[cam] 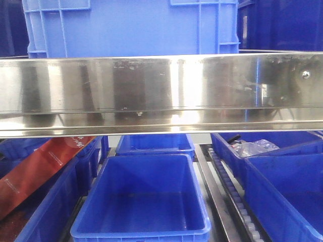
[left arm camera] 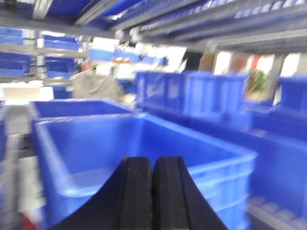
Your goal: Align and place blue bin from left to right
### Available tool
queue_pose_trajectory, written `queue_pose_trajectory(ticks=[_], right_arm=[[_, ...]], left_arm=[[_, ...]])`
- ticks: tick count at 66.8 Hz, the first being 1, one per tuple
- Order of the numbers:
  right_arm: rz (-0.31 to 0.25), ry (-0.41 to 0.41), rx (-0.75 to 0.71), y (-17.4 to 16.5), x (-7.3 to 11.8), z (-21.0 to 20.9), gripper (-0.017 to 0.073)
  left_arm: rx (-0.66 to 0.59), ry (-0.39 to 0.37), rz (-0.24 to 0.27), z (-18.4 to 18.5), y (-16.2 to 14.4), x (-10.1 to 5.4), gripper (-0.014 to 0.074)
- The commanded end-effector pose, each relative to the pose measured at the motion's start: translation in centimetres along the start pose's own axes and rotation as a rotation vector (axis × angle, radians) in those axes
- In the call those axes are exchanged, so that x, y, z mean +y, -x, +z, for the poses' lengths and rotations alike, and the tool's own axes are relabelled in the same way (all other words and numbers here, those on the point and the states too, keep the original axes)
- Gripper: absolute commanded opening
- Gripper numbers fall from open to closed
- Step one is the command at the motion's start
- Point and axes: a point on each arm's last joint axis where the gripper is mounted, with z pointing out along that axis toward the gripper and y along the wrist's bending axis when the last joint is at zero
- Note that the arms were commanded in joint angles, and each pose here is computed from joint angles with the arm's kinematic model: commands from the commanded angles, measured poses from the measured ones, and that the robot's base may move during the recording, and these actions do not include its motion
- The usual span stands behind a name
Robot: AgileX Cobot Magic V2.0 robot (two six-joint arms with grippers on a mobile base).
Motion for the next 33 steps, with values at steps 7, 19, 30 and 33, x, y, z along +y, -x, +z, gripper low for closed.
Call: queue_pose_trajectory(ticks=[7, 19, 30, 33], right_arm=[[0.009, -0.005, -0.019, 0.2, 0.0, 0.0, -0.0069], [0.009, -0.005, -0.019, 0.2, 0.0, 0.0, -0.0069], [0.009, -0.005, -0.019, 0.2, 0.0, 0.0, -0.0069], [0.009, -0.005, -0.019, 0.2, 0.0, 0.0, -0.0069]], left_arm=[[0.017, 0.110, 0.080, -1.6, -1.0, 1.4, -0.0111], [0.010, 0.254, 0.169, -4.2, -3.4, 2.7, -0.0111], [0.011, 0.342, 0.152, -6.5, -7.1, 3.1, -0.0111], [0.017, 0.363, 0.148, -7.1, -8.3, 3.1, -0.0111]])
